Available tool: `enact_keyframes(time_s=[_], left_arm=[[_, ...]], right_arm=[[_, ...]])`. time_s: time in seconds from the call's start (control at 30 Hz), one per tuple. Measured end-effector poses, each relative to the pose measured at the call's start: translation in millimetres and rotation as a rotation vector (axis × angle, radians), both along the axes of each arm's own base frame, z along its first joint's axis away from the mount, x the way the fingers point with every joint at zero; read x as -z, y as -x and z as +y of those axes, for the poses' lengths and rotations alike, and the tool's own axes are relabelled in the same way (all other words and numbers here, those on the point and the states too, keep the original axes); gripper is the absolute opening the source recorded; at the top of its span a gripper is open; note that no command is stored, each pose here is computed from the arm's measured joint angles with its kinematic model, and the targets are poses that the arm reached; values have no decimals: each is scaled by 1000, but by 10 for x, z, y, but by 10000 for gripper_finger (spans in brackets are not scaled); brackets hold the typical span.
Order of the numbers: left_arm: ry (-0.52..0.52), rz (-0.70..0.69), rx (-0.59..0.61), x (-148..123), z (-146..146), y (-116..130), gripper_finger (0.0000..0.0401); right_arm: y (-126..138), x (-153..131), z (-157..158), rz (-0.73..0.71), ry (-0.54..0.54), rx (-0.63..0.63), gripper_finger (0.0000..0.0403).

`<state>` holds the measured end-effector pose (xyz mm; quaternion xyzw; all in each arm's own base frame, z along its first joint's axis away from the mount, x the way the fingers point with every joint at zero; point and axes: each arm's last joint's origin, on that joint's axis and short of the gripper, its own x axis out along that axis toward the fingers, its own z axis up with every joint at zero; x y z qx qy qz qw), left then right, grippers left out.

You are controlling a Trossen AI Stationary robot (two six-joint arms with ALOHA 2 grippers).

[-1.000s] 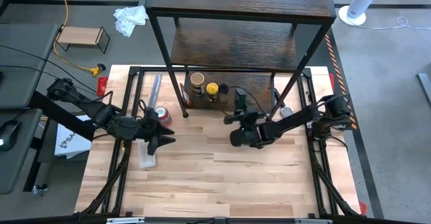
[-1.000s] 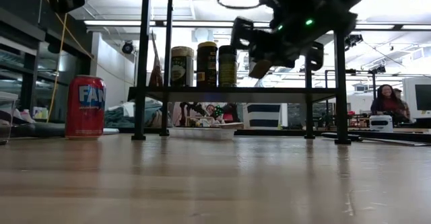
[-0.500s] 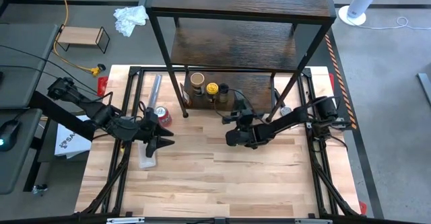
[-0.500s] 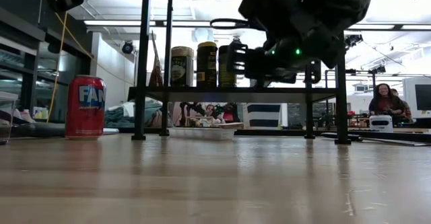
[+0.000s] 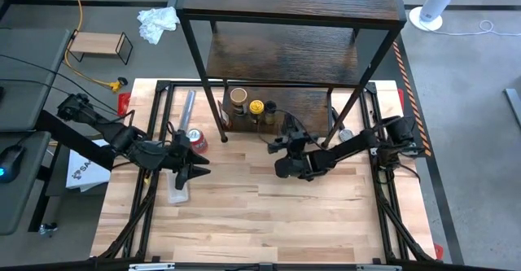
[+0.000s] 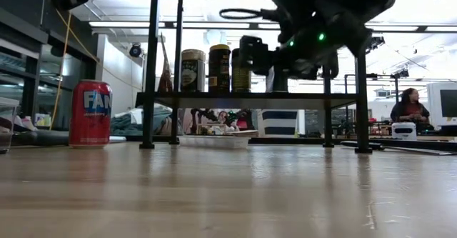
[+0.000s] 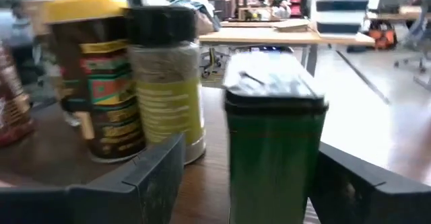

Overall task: Shelf spices
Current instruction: Put the black seasoning box on the bottom shelf aligned with the black seasoning bottle, then adjust the shelf

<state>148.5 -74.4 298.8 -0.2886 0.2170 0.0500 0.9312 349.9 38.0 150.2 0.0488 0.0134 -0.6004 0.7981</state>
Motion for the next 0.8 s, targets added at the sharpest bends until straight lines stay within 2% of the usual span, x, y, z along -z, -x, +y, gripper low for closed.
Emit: enact_keyframes(time_s=[0.23, 0.4, 0.57, 0.67, 0.8], left_arm=[[72, -74, -12, -119, 57, 102, 203], [107, -96, -15, -152, 51, 166, 203], [91, -149, -96, -184, 43, 172, 203], [81, -181, -155, -204, 56, 165, 203], [135, -233, -200, -246, 37, 124, 203]], right_arm=[[78, -260, 196, 139, 21, -119, 270], [248, -491, 391, 177, 26, -206, 271], [512, -758, 498, 111, -53, -294, 270], [686, -862, 480, 138, -67, -302, 270], [896, -1060, 424, 102, -164, -356, 270]])
